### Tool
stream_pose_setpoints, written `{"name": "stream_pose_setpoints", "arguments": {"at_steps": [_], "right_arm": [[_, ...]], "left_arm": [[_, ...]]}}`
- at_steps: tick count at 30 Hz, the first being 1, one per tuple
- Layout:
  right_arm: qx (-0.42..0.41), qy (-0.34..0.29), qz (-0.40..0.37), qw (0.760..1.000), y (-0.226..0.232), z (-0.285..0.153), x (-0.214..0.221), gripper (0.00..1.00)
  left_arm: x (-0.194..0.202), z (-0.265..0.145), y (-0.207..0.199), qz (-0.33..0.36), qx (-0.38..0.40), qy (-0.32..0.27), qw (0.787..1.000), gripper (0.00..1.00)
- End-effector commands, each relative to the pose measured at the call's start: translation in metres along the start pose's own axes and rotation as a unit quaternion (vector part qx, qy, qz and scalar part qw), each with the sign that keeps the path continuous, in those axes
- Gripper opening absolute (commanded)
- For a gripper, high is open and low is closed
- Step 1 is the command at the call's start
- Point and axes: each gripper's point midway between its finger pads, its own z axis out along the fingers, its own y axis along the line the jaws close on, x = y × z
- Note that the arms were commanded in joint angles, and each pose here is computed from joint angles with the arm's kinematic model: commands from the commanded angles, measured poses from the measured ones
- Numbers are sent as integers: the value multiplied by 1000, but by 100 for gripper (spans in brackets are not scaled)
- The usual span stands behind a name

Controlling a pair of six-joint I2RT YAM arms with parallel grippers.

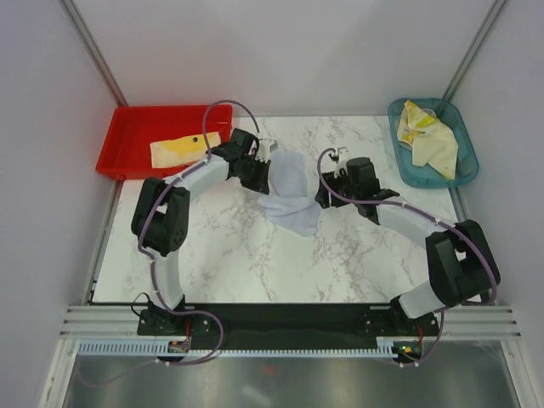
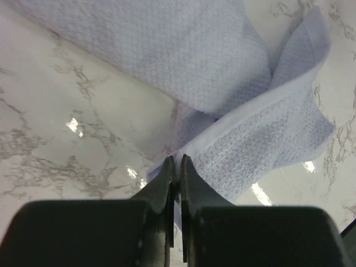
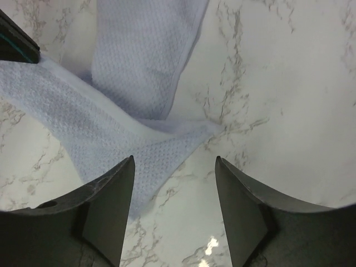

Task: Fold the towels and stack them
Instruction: Flatten out the crumpled towel

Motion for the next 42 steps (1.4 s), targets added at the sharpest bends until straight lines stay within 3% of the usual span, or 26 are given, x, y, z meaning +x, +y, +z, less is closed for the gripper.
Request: {"name": "stream_pose_setpoints", "arguments": {"at_steps": [1, 5, 10, 17, 21, 36, 42], "right_arm": [[-70, -62, -107, 990, 9, 5, -33, 68], [-112, -50, -147, 981, 5, 18, -33, 66], [-188, -3, -121, 975, -6, 44, -22, 65], [-170, 21, -116, 978, -25, 63, -27, 64], [-210, 76, -92, 970, -19, 72, -3, 65], [-341, 177, -49, 922, -15, 60, 36, 64], [-346, 187, -44, 918, -12, 51, 44, 60]], "left_arm": [[-48, -19, 8, 7, -5, -69, 998, 2], [-50, -10, 16, 22, 0, -65, 998, 2], [-46, -1, 24, 28, 0, -62, 998, 2], [-46, 2, 30, 39, -9, -63, 997, 2], [-44, 3, 33, 43, -15, -61, 997, 2], [-47, 12, 42, 44, -21, -60, 997, 2], [-49, 13, 45, 43, -25, -62, 997, 2]]}}
